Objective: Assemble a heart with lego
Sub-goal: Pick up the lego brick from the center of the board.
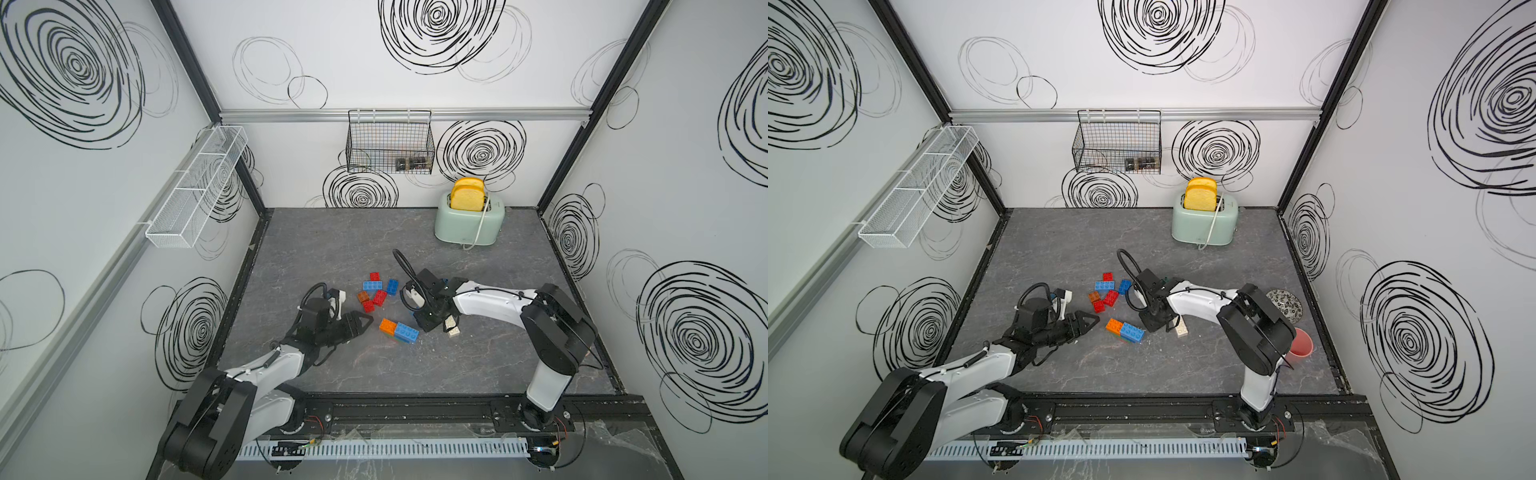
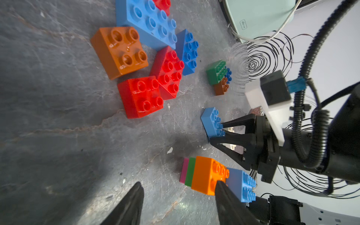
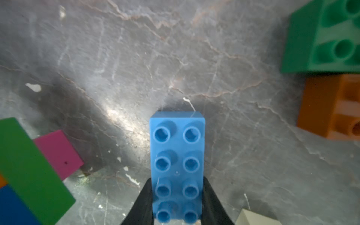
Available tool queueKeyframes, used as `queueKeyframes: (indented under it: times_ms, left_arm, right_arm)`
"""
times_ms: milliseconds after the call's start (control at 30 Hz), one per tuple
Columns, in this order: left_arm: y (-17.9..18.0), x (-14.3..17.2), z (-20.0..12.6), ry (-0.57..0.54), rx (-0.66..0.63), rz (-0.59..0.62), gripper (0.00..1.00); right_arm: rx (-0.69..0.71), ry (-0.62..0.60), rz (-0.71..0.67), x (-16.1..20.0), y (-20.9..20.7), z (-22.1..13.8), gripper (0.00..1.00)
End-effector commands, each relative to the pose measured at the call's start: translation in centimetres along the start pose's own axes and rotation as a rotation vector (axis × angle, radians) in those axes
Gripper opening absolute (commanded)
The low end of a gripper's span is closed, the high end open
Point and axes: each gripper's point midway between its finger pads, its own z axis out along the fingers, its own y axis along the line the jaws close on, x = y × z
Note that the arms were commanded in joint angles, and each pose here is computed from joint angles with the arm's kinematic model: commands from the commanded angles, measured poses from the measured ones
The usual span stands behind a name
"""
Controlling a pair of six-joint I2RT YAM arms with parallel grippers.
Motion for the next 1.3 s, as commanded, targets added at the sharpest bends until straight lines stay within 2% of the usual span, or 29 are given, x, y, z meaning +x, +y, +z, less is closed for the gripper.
queueKeyframes:
  times_ms: [0,100,233,467,833,1100,1267]
  left_arm:
    - [-1.0,-0.6,0.1,-0.016,0.03,0.022,0.63]
    - [-1.0,-0.6,0.1,-0.014,0.032,0.023,0.63]
    - [-0.9,-0.5,0.0,-0.014,0.028,0.022,0.63]
    - [-0.8,-0.5,0.0,-0.017,0.022,0.021,0.63]
    - [-0.5,-0.5,0.1,-0.016,0.014,0.016,0.63]
    - [-0.3,-0.3,0.0,-0.015,0.001,0.014,0.63]
    - [-0.1,-0.7,-0.2,-0.035,-0.022,0.012,0.63]
  right_arm:
    - [0.028,0.023,0.004,0.4,-0.4,0.3,0.39]
    - [0.037,0.028,-0.023,-0.3,-0.4,0.0,0.51]
    - [0.016,0.02,-0.035,-1.3,-0.2,-0.3,0.53]
    - [0.009,0.043,-0.056,-1.6,-0.2,0.1,0.44]
    - [-0.001,0.057,-0.068,-1.3,0.0,0.0,0.37]
    - [0.033,0.004,-0.085,-2.9,-0.8,-2.1,0.32]
    - [0.055,-0.047,-0.144,-4.9,-0.9,-4.3,0.32]
